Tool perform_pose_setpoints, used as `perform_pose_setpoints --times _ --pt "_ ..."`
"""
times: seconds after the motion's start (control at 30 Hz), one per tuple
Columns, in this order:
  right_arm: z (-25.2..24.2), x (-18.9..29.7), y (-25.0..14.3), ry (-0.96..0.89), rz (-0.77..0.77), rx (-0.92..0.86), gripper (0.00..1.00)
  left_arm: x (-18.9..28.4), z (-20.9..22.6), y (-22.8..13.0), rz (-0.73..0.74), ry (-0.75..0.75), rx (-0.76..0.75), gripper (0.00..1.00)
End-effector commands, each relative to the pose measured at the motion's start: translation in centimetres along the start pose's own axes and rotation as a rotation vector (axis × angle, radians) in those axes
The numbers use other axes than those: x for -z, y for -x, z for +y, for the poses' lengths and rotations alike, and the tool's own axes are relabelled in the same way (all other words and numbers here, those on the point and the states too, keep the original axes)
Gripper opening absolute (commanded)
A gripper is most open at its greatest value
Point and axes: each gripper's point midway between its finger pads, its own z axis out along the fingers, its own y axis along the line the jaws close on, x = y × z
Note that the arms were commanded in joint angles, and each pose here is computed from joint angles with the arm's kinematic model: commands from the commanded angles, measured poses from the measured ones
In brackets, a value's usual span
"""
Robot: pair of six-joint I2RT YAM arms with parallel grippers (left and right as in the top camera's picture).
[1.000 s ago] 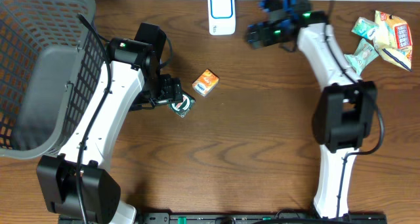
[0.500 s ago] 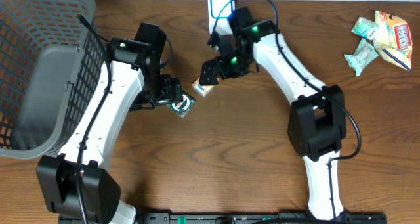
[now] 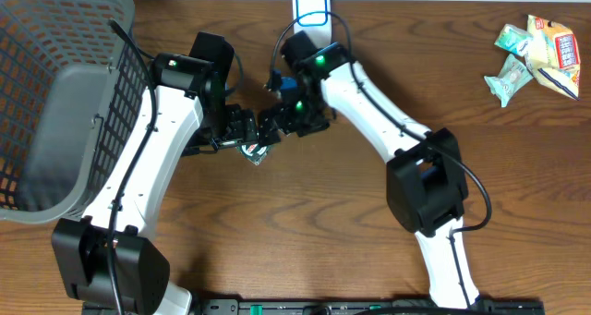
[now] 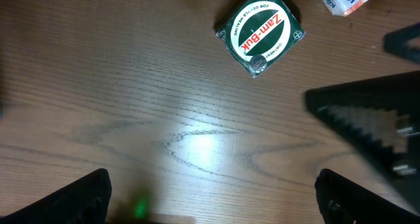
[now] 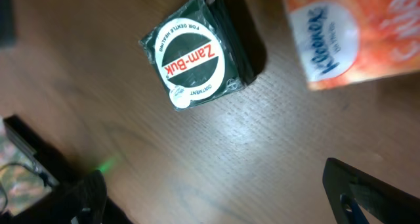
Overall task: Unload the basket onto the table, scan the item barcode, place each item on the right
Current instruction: 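Reach the right gripper to the orange tissue pack and grasp it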
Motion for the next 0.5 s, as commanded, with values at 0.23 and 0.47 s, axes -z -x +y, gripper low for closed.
perform_pose_setpoints --times 0.23,0.47 --pt "-2.6 1.0 0.2 -0.142 -0.064 -0.507 0.99 0.2 0.0 0.1 -0.001 0.001 -0.007 0.97" --pt "-5.3 2.0 0.8 -0.183 -0.12 -0.727 0.99 0.2 0.0 0.1 -0.001 0.001 -0.007 0.98"
